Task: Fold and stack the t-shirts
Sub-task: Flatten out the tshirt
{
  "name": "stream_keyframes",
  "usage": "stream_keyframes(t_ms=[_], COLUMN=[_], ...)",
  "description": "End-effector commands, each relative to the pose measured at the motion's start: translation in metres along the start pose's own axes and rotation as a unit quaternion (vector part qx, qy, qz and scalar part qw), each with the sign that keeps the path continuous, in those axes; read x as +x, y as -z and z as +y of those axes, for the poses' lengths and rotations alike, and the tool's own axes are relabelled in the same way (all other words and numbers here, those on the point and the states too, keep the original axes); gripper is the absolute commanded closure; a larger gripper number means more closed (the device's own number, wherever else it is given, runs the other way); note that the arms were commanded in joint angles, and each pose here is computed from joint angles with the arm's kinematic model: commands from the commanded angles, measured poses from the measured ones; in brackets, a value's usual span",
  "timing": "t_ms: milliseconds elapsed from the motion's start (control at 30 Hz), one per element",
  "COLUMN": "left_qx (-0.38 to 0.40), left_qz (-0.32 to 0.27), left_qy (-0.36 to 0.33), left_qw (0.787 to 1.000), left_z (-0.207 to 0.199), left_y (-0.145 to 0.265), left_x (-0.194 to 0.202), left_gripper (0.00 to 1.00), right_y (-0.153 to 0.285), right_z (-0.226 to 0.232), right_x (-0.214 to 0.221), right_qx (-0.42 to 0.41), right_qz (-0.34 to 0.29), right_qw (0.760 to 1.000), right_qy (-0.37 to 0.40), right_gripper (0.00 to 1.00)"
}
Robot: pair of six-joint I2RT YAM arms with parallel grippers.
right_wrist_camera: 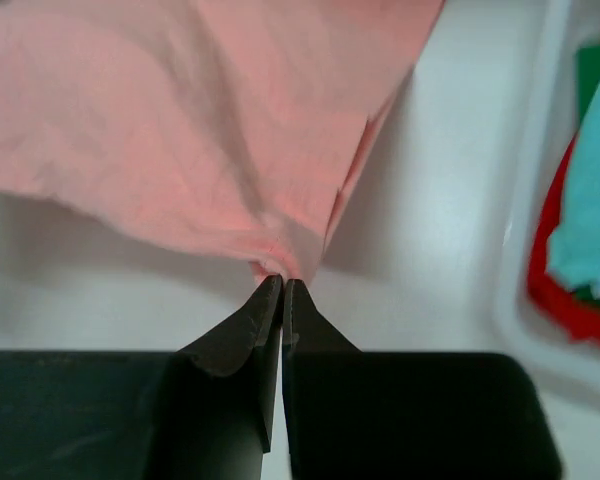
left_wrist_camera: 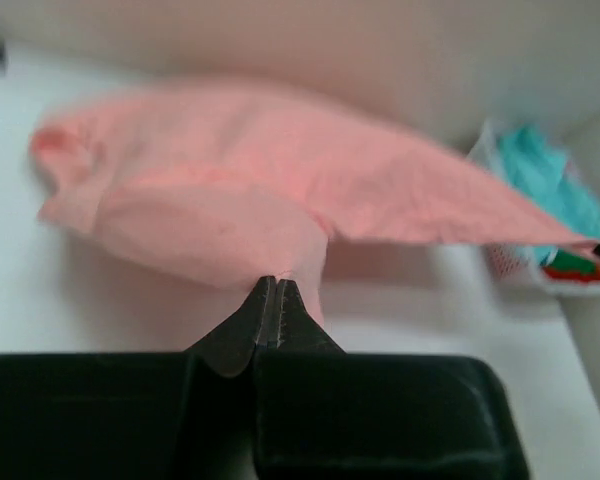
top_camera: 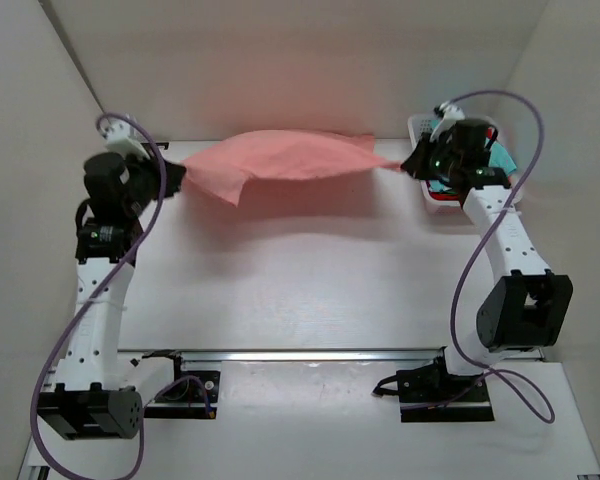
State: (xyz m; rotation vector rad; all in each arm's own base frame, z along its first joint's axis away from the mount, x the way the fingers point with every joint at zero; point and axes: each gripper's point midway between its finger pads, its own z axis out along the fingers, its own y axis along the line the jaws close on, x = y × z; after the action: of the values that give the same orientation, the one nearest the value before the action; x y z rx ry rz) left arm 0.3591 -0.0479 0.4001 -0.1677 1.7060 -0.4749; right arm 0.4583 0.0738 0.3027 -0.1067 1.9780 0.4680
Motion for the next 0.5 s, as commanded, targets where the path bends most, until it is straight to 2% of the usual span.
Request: stream_keyframes(t_ms=[0,33,133,233,333,400,467], left_qx=[-0.013,-0.009,-0.016,-0.026,-0.017,-0.012,-0.017], left_qz=[0.074,0.062,0.087,0.085,0.036,0.032,0.050], left_qy=[0.012,0.012,0.021,-0.002,-0.015,-0.024,-0.030], left_qw=[0.997,0.998,0.996,0.996,0.999,0.999,0.998], left_z=[0.014,0.011,0.014,0.005,-0.015,-0.024,-0.018], left_y=[0.014,0.029,0.061,0.078,0.087,0.081,0.068], left_x=[0.080,0.080,0.114,0.116,0.067,0.050,0.050], left_gripper=[1.00,1.00,1.00,1.00,1.00,1.00,1.00], right_y=[0.021,0.025,0.047,0.077,0.096,0.100,0.090], right_z=[0.007,0.003,0.003,0.016,0.014,0.017,0.018], right_x=[0.048,0.062,0.120,0.113,0.085,0.068,0.058], right_qx=[-0.002,0.002,0.006,-0.006,0.003,0.001,-0.007], right_qz=[0.024,0.035,0.071,0.028,-0.004,-0.018,-0.017], right_qw=[1.000,0.999,0.997,0.999,1.000,1.000,1.000], right_qy=[0.011,0.002,-0.030,-0.027,-0.023,-0.021,-0.020], right_gripper=[1.00,1.00,1.00,1.00,1.00,1.00,1.00])
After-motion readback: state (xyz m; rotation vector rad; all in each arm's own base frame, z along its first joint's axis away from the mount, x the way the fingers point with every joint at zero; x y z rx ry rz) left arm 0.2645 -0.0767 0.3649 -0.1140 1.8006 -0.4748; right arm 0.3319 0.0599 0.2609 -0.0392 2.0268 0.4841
